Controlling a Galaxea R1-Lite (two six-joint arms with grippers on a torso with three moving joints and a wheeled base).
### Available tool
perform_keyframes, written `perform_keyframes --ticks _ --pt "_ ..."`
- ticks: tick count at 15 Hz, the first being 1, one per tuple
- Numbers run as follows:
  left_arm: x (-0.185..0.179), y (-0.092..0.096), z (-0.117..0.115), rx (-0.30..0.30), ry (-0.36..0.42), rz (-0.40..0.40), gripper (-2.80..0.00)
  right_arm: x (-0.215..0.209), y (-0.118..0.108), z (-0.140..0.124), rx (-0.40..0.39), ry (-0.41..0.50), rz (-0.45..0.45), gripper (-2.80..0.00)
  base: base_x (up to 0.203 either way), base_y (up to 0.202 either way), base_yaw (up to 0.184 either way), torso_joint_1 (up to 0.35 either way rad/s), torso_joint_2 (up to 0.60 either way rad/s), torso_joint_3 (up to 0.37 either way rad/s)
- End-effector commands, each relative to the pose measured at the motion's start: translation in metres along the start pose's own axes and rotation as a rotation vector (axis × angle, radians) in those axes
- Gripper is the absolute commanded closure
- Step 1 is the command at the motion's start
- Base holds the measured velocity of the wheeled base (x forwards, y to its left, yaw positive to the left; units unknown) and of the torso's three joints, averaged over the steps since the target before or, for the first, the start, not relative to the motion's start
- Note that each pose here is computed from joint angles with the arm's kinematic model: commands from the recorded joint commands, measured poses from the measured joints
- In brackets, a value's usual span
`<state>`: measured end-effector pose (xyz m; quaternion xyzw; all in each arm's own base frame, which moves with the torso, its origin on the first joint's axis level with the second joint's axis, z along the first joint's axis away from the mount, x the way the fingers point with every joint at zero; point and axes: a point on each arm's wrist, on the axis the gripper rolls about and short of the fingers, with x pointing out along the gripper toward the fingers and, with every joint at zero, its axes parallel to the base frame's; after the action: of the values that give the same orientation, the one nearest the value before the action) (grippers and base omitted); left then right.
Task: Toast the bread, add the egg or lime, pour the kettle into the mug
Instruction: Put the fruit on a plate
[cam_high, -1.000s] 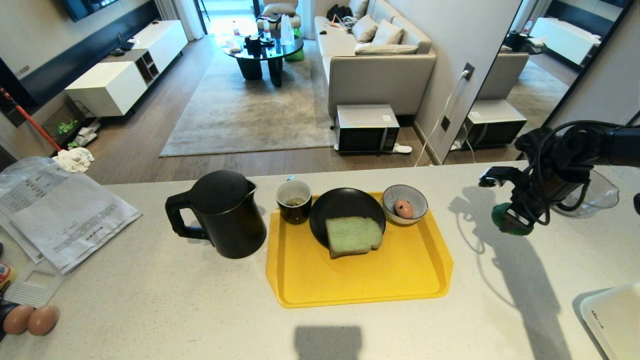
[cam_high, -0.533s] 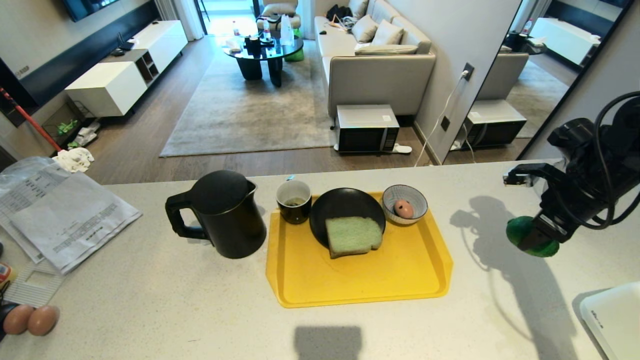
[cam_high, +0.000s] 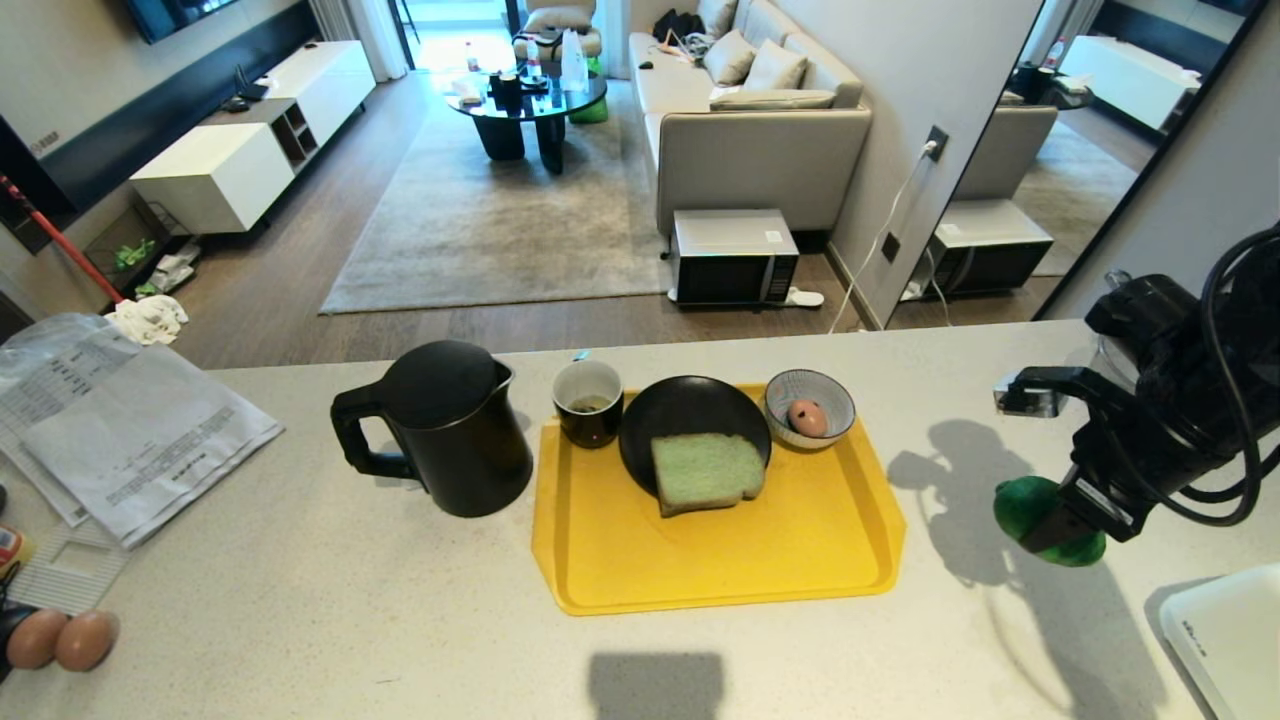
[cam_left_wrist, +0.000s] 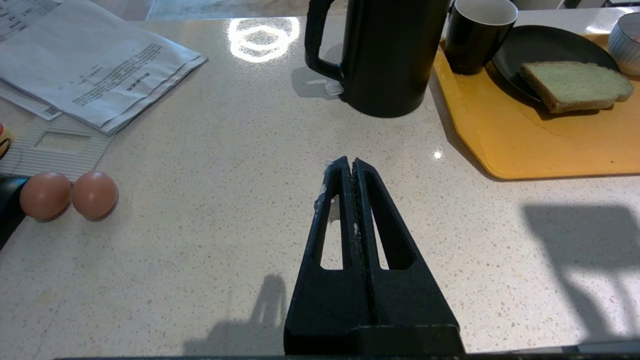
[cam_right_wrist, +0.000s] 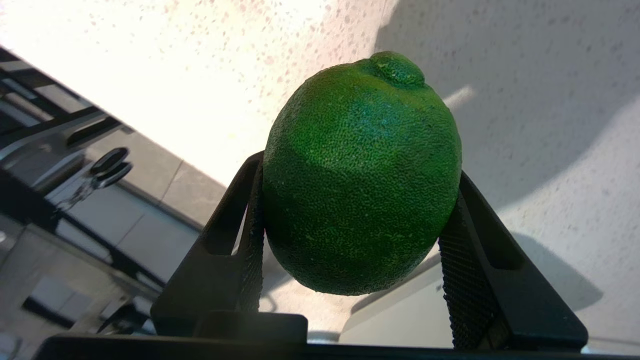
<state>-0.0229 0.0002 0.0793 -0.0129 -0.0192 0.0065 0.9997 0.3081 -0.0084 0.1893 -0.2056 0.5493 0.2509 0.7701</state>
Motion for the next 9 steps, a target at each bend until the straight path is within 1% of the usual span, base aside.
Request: perform_keyframes --ticks 1,5,8,9 --pt "0.001 0.000 -0.004 0.000 0.011 0.001 0.00 0.017 0.008 0.004 -0.043 -0.013 -0.008 0.00 0.000 0.000 0.000 0.000 0.00 0.000" --pt "0.001 0.000 -0.004 0.000 0.011 0.001 0.00 0.030 0.022 0.015 -0.086 0.005 0.018 0.00 0.000 0.000 0.000 0.000 0.00 0.000" --pt "0.001 0.000 -0.004 0.000 0.011 0.001 0.00 0.042 0.032 0.029 -0.094 0.044 -0.001 0.00 0.000 0.000 0.000 0.000 0.00 0.000" --pt "0.001 0.000 -0.004 0.000 0.011 0.001 0.00 0.044 0.034 0.033 -0.098 0.044 0.000 0.00 0.000 0.000 0.000 0.000 0.00 0.000"
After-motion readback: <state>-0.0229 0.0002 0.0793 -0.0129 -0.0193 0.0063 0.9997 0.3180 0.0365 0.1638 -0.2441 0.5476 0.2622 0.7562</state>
